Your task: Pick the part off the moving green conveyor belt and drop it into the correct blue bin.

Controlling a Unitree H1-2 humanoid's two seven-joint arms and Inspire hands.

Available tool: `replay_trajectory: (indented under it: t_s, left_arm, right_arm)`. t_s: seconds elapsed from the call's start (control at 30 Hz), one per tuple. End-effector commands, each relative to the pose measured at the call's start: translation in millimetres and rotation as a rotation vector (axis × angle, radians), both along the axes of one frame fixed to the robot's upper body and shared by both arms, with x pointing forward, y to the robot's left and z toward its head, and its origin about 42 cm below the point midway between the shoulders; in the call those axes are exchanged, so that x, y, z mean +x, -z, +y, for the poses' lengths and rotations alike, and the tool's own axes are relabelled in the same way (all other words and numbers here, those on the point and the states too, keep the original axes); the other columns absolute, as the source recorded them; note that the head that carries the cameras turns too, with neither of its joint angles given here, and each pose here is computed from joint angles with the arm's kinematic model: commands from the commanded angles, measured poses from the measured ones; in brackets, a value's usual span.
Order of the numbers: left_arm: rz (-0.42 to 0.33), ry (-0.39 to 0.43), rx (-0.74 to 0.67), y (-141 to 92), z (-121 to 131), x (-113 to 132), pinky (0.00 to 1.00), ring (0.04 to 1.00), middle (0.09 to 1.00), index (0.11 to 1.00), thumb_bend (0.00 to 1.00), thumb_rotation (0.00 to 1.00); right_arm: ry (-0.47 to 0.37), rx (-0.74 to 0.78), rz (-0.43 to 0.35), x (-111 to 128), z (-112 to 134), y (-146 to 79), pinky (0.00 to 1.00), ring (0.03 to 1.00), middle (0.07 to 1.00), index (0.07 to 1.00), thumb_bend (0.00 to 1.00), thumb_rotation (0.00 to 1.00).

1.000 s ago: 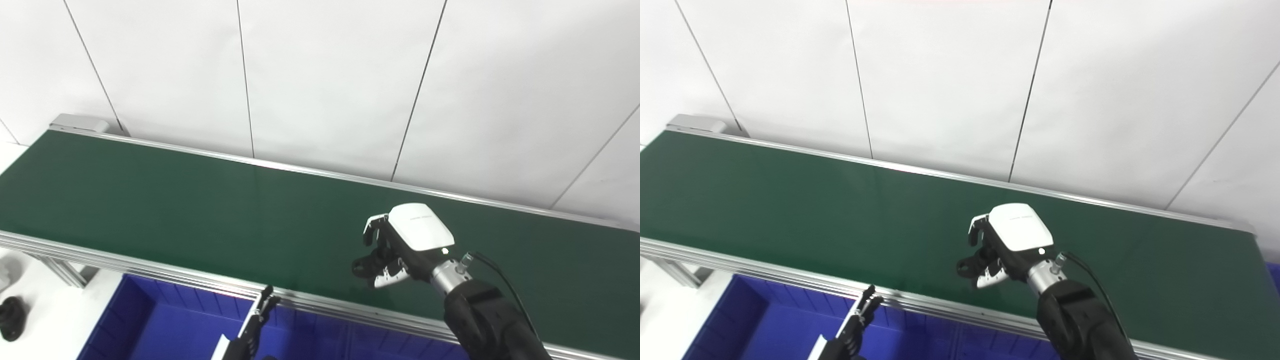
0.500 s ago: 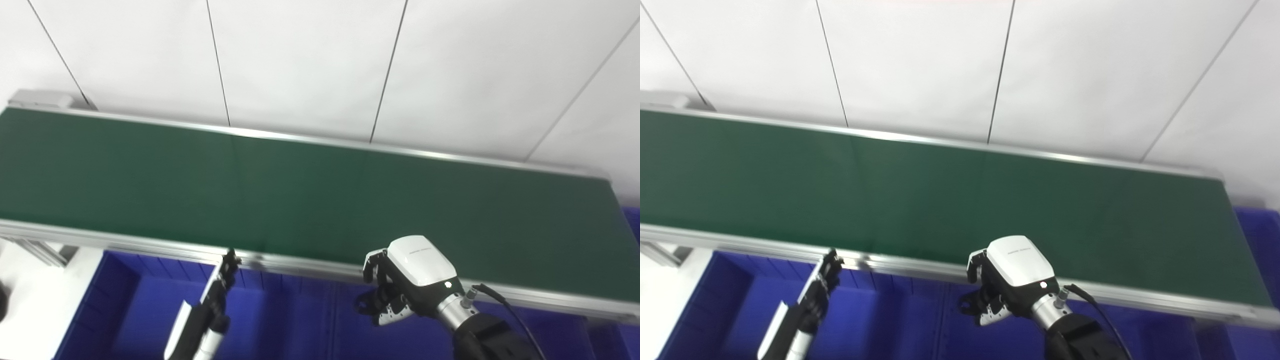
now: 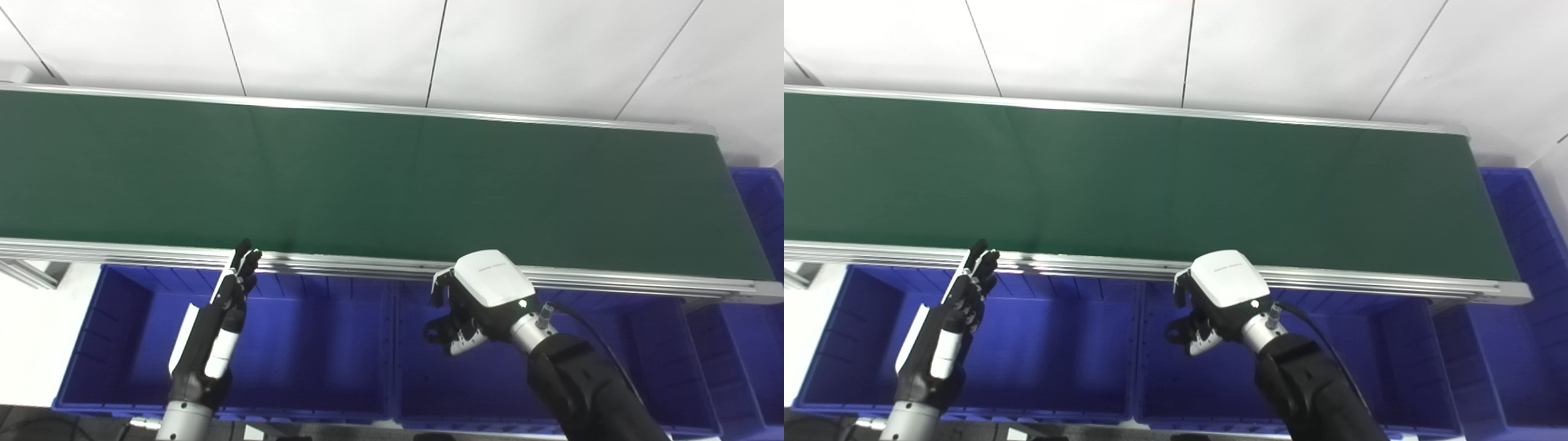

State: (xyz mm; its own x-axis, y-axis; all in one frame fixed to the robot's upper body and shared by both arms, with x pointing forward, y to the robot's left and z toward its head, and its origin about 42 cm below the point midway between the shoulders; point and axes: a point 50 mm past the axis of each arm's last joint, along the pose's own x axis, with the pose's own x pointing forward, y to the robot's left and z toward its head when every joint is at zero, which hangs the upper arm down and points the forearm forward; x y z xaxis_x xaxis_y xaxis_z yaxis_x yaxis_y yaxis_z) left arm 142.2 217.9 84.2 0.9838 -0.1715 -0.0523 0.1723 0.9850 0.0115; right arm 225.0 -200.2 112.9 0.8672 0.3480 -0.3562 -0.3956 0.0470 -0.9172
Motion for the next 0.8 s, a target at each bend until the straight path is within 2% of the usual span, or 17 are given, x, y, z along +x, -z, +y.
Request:
replay_trajectory:
  t_s: [0.0,0.03,0.17,0.27,0.33,0.37,0.43,0.53,0.67,0.77]
  left_arm:
    - [-0.049,0.008,0.003,-12,-1,5,1.0,1.0,0.959,1.0,0.86,0.95]
    - [-0.048,0.007,0.001,-12,-1,4,1.0,1.0,0.959,1.0,0.86,0.95]
    - [-0.053,0.008,-0.001,-13,-3,4,1.0,1.0,0.956,1.0,0.86,0.94]
    - [-0.048,0.003,-0.002,-11,-3,4,1.0,1.0,0.954,1.0,0.87,0.94]
    - [-0.049,0.004,0.001,-12,-3,3,1.0,1.0,0.953,1.0,0.87,0.94]
    - [-0.049,0.005,0.001,-12,-3,3,1.0,1.0,0.952,1.0,0.87,0.94]
    - [-0.047,0.009,-0.003,-12,-3,3,1.0,1.0,0.953,1.0,0.87,0.95]
    - [-0.046,0.012,-0.006,-12,-3,2,1.0,1.0,0.954,1.0,0.86,0.94]
    - [-0.051,0.019,0.0,-12,-4,3,1.0,1.0,0.959,1.0,0.85,0.95]
    - [-0.051,0.024,-0.009,-11,-5,3,1.0,1.0,0.961,1.0,0.85,0.94]
  right_arm:
    - [0.016,0.011,-0.035,6,-1,-6,0.24,0.3,0.475,0.489,0.53,0.0]
    - [0.019,0.013,-0.033,5,-1,-4,0.24,0.301,0.435,0.512,0.52,0.0]
    - [0.019,0.011,-0.04,4,-3,3,0.23,0.294,0.474,0.489,0.53,0.0]
    - [-0.013,0.007,-0.087,1,-5,6,0.2,0.262,0.473,0.488,0.53,0.0]
    - [-0.012,-0.005,-0.085,-1,-4,5,0.21,0.288,0.476,0.491,0.53,0.01]
    - [-0.008,-0.015,-0.081,-1,-3,4,0.23,0.314,0.469,0.581,0.72,0.21]
    - [0.0,-0.021,-0.07,-3,-2,1,0.23,0.318,0.478,0.656,0.9,0.39]
    - [0.001,-0.03,-0.055,-5,-1,-1,0.24,0.348,0.51,0.683,0.98,0.45]
    - [-0.003,-0.045,-0.014,-7,1,-5,0.37,0.509,0.645,0.715,1.0,0.52]
    - [-0.002,-0.041,-0.002,-9,3,-7,0.39,0.555,0.686,0.723,1.0,0.53]
